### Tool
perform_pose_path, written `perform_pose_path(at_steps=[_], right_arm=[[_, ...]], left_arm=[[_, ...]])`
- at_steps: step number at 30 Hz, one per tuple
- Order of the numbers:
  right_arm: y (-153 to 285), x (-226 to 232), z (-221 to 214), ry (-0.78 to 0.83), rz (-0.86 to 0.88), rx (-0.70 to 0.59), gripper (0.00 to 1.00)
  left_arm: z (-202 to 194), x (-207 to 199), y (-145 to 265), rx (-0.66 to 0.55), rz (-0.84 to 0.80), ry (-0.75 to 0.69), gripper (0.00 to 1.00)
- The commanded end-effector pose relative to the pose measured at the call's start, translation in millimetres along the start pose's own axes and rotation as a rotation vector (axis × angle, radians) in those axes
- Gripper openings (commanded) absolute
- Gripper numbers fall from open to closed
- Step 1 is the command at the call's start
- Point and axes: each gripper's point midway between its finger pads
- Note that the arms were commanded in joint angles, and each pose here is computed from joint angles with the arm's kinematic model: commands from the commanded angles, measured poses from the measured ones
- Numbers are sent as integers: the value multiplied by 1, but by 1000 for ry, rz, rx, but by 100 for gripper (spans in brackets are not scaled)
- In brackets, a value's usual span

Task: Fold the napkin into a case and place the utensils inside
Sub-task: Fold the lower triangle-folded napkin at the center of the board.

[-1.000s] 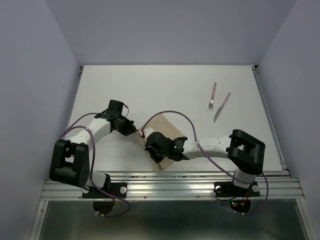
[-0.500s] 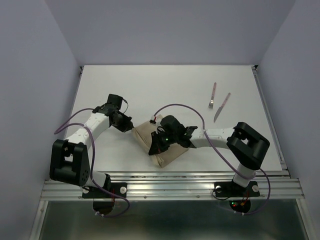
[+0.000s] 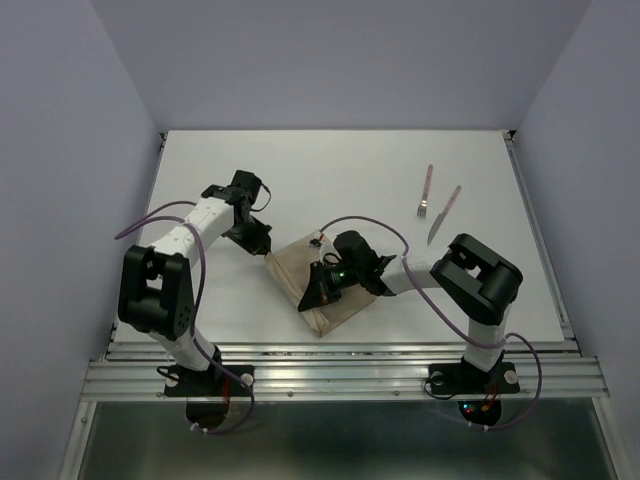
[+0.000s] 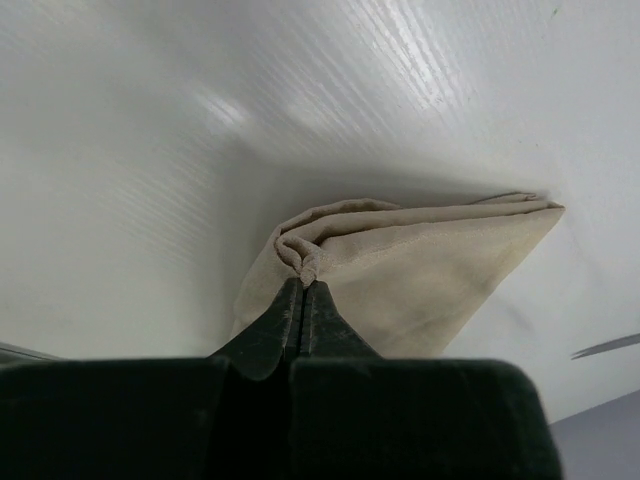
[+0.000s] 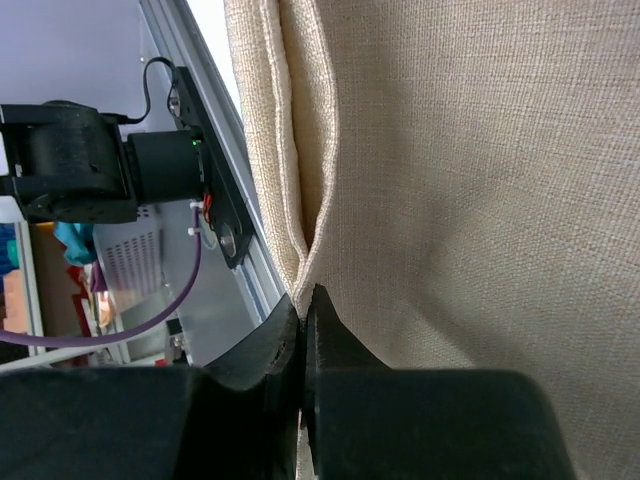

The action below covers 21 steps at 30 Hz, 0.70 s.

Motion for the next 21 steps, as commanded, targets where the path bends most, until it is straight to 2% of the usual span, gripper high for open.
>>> perform_pose_path(at_steps=[1, 7, 9, 11, 12, 17, 19, 21], right_arm=[[1, 6, -15, -36, 67, 71, 1], [0, -3, -14, -42, 40, 49, 1], [0, -8, -13, -48, 18, 31, 6], [1, -11, -13, -44, -1, 20, 13], [1, -15, -10, -42, -26, 4, 25], [7, -22, 2, -1, -119, -56, 57], [11, -23, 6, 24, -155, -71, 63], [15, -17, 15, 56, -173, -101, 64]], left_arm=[[17, -3, 5, -72, 110, -21, 0], [1, -5, -15, -21, 159, -26, 0], [-5, -4, -22, -3, 190, -32, 0], [-8, -4, -26, 9, 213, -38, 0], [-11, -3, -29, 18, 233, -43, 0], [-17, 5, -36, 39, 292, -41, 0], [-19, 9, -40, 51, 310, -42, 0], [-21, 11, -42, 60, 318, -40, 0]])
Point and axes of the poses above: each gripper's point midway between its finger pads, its own y axis back along the fingers, its own x axis along the line the jaws close on, z = x × y, and after that the axes turned 8 degrees about -y, right-handed
